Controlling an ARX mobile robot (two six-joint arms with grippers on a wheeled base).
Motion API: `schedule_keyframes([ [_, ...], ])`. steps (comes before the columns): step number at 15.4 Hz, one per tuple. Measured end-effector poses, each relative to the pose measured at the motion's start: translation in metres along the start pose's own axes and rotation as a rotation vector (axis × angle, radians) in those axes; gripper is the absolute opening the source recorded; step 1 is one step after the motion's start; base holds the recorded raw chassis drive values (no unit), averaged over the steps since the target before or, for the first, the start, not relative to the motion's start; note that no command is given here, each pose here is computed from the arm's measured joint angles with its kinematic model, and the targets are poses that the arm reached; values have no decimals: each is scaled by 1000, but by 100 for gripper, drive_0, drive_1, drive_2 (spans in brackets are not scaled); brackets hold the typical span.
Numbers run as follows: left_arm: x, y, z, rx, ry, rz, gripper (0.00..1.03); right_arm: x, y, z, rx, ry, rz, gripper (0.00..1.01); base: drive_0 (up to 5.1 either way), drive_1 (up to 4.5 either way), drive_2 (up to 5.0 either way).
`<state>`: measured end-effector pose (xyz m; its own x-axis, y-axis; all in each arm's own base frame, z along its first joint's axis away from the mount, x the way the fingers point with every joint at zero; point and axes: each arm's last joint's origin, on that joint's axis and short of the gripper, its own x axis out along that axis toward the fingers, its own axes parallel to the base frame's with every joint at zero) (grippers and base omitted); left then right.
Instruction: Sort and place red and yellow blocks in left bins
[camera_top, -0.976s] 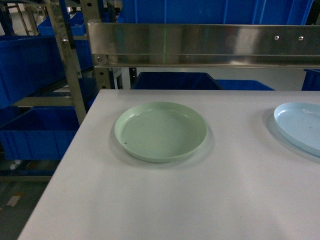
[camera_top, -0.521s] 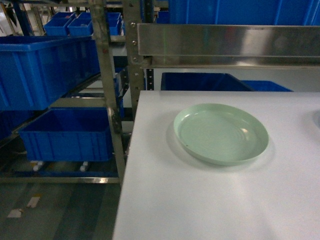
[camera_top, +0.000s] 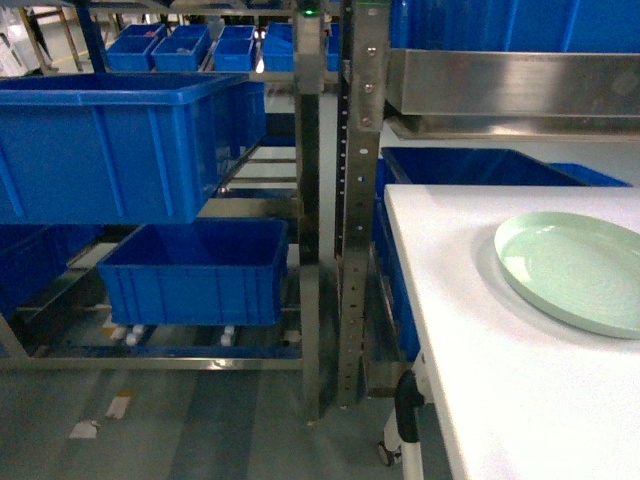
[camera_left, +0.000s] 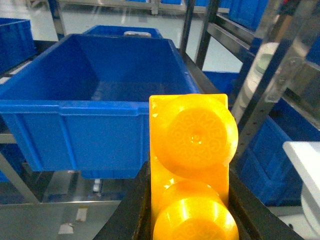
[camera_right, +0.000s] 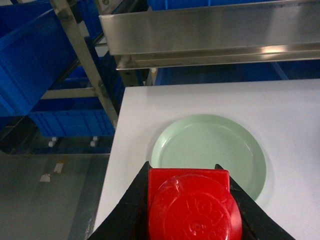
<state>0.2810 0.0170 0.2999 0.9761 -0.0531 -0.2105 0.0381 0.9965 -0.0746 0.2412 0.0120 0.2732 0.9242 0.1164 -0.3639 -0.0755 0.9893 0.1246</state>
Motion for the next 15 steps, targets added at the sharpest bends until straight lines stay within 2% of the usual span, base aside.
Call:
schedule_keyframes([
  [15, 0, 0, 0, 0, 0, 1, 26, 0, 0, 0, 0, -1, 0, 27, -494, 249, 249],
])
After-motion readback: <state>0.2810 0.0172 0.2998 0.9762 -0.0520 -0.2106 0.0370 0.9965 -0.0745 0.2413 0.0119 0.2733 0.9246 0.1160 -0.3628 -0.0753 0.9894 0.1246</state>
